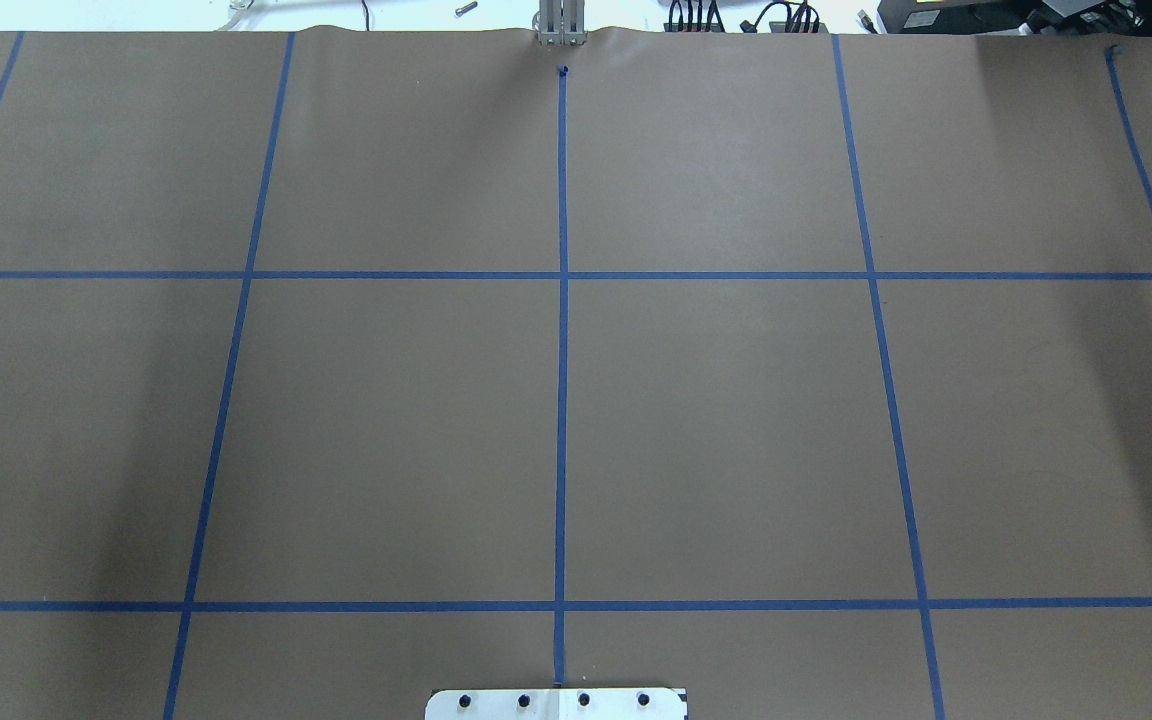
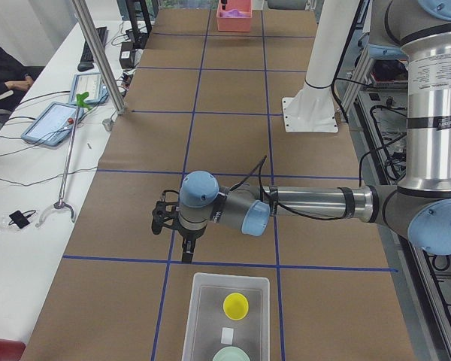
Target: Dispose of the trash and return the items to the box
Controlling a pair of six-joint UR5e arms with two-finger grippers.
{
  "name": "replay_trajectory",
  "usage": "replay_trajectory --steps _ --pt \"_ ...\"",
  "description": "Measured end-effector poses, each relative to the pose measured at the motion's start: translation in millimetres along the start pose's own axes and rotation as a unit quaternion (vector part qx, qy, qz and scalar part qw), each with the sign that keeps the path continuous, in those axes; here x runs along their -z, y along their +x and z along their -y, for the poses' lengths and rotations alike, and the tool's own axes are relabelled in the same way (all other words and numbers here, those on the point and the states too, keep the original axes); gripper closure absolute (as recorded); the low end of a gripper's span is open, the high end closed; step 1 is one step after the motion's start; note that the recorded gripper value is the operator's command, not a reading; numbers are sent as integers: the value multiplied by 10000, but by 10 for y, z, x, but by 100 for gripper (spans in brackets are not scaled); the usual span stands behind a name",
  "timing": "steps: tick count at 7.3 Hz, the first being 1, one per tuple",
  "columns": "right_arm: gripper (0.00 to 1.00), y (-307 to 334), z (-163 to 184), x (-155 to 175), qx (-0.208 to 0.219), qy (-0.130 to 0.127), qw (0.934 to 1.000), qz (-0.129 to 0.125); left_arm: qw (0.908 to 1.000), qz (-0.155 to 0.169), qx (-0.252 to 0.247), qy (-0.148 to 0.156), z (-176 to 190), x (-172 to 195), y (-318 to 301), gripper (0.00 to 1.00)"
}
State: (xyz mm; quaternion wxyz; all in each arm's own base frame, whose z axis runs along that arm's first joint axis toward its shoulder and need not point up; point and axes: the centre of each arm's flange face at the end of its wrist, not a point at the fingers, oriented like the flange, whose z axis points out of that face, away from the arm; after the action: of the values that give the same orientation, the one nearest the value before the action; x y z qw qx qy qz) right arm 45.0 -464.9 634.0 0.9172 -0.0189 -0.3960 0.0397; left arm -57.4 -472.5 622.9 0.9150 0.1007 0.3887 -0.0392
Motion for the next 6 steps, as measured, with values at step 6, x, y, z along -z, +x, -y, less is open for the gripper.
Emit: replay_trajectory --steps 6 --pt "0 44 -38 -34 -23 -36 10000 -15 10000 3 14 -14 -5 -13 -15 1"
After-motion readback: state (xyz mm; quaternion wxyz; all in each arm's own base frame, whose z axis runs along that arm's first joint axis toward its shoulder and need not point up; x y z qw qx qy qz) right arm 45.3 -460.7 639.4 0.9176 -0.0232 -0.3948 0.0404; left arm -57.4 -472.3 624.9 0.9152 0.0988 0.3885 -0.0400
